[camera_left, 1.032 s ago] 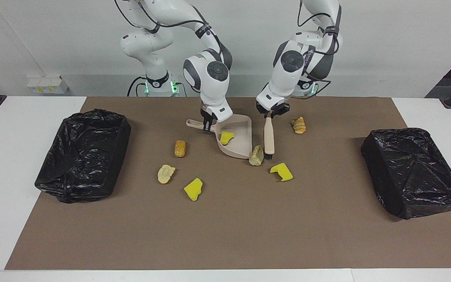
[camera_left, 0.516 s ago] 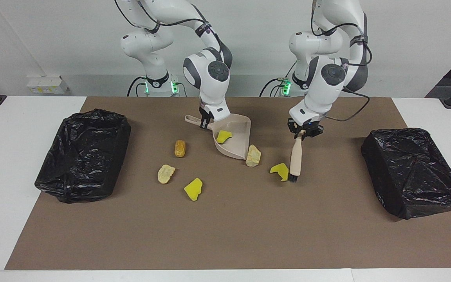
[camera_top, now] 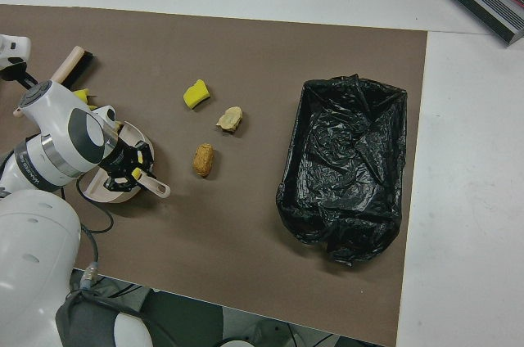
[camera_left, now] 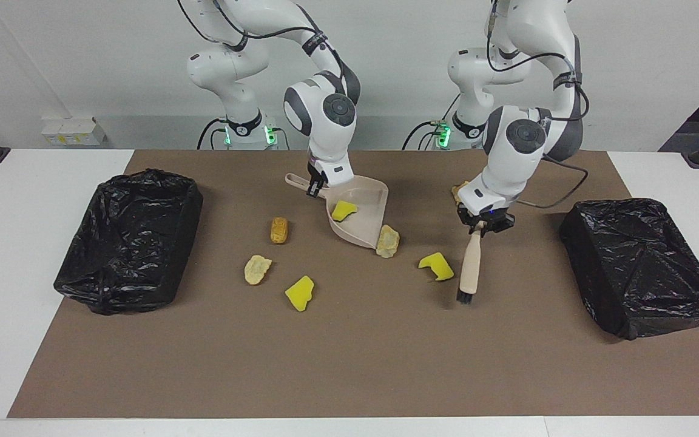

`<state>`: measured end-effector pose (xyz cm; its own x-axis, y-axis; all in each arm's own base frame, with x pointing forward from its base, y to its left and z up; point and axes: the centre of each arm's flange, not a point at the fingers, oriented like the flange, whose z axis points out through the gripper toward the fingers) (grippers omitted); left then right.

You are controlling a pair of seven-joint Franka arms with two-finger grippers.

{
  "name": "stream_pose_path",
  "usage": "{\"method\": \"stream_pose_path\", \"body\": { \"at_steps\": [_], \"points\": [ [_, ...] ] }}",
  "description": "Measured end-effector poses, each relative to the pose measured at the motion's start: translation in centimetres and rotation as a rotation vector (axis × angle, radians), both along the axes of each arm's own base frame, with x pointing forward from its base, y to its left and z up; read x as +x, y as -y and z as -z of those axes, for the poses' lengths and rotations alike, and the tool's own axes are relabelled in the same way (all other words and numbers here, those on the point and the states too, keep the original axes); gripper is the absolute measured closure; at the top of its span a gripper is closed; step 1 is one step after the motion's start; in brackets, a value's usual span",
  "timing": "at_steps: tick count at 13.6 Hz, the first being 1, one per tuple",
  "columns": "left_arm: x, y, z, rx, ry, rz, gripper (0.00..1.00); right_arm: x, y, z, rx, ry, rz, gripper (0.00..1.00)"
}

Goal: Sweep and dump trash in bin
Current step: 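Push the scraps into the dustpan with the brush in the left gripper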

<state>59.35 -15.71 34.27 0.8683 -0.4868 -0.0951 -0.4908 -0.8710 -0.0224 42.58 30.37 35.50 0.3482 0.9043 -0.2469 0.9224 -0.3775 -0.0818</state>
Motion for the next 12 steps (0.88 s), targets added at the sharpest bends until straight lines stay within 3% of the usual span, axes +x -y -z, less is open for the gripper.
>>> {"method": "stream_pose_path", "body": {
  "at_steps": [2, 4, 9, 12],
  "points": [
    [-1.5, 1.5, 0.3, 0.008, -0.029, 0.009, 0.74, 0.1, 0.0, 0.0, 0.003, 0.005, 0.003, 0.68],
    [-4.4, 5.1, 0.4, 0.022, -0.059, -0.002, 0.74, 0.2, -0.1, -0.1, 0.008, 0.012, 0.003, 0.68],
    [-15.4, 13.9, 0.4, 0.147, -0.138, -0.013, 0.74, 1.1, 0.7, 0.6, 0.022, 0.010, -0.019, 0.68],
    [-20.2, 16.9, -1.7, 0.152, -0.187, -0.041, 0.74, 1.4, 0.8, 0.7, 0.024, 0.008, -0.024, 0.68]
  ]
}}
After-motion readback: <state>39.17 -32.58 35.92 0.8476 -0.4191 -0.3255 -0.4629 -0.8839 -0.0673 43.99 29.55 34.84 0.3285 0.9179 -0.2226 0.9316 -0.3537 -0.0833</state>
